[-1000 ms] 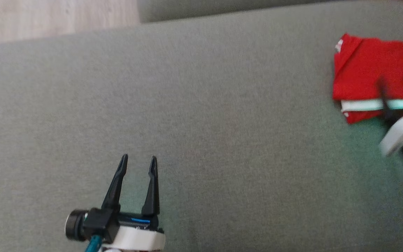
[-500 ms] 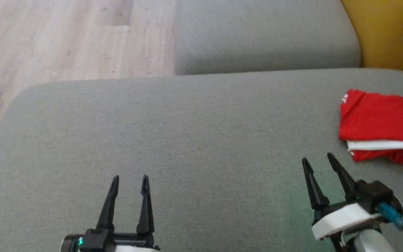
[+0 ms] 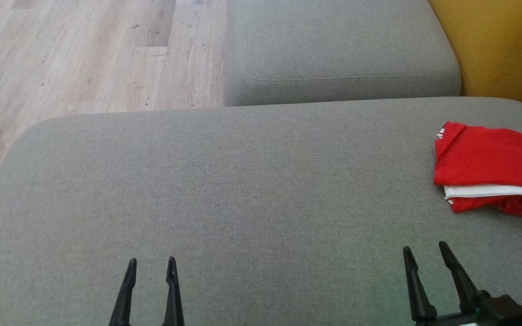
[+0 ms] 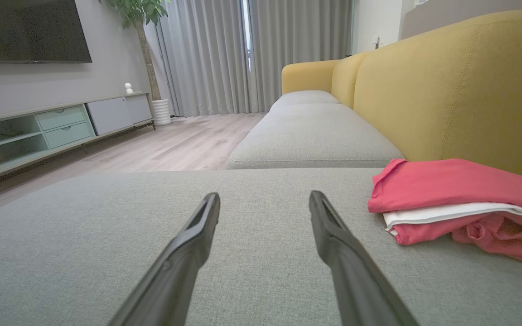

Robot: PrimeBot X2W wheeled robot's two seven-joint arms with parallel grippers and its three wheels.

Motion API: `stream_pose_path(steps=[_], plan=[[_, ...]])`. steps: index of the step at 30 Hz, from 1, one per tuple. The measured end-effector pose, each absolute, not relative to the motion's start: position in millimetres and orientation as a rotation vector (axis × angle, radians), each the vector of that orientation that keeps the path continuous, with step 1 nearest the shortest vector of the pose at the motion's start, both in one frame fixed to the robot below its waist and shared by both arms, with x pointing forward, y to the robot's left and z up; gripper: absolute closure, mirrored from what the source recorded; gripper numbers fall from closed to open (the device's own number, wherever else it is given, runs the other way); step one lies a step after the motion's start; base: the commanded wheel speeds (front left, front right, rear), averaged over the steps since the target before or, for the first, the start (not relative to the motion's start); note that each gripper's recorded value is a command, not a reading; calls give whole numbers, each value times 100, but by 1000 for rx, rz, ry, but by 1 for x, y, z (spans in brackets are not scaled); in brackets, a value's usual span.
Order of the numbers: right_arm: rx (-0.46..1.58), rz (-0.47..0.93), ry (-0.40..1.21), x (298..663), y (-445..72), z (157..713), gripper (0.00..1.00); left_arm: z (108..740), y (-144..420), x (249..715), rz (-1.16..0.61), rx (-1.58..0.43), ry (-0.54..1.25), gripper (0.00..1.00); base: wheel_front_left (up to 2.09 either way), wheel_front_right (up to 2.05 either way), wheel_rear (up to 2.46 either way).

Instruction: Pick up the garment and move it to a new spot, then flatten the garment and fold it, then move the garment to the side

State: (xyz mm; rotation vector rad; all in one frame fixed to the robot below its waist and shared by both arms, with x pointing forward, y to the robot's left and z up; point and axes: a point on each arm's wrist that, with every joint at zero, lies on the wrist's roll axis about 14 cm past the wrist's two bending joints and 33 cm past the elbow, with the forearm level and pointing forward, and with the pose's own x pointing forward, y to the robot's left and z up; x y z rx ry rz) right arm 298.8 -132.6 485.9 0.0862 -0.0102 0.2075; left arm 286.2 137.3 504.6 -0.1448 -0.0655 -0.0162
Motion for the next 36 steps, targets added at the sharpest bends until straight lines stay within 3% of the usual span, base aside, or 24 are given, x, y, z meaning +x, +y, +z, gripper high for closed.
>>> stream_pose_path(steps=[12,13,18,36], plan=[[93,205,-17,300,-132,488,0,503,142,285,-14,-111,-66,0,0,0,0],[93,204,-1,299,-132,483,100,497,142,284,-14,-109,-48,100,0,0,0],[104,195,101,286,-133,453,100,467,143,273,-5,-114,54,100,0,0,0],[312,122,127,295,-144,451,100,456,148,282,21,-313,120,100,0,0,0]])
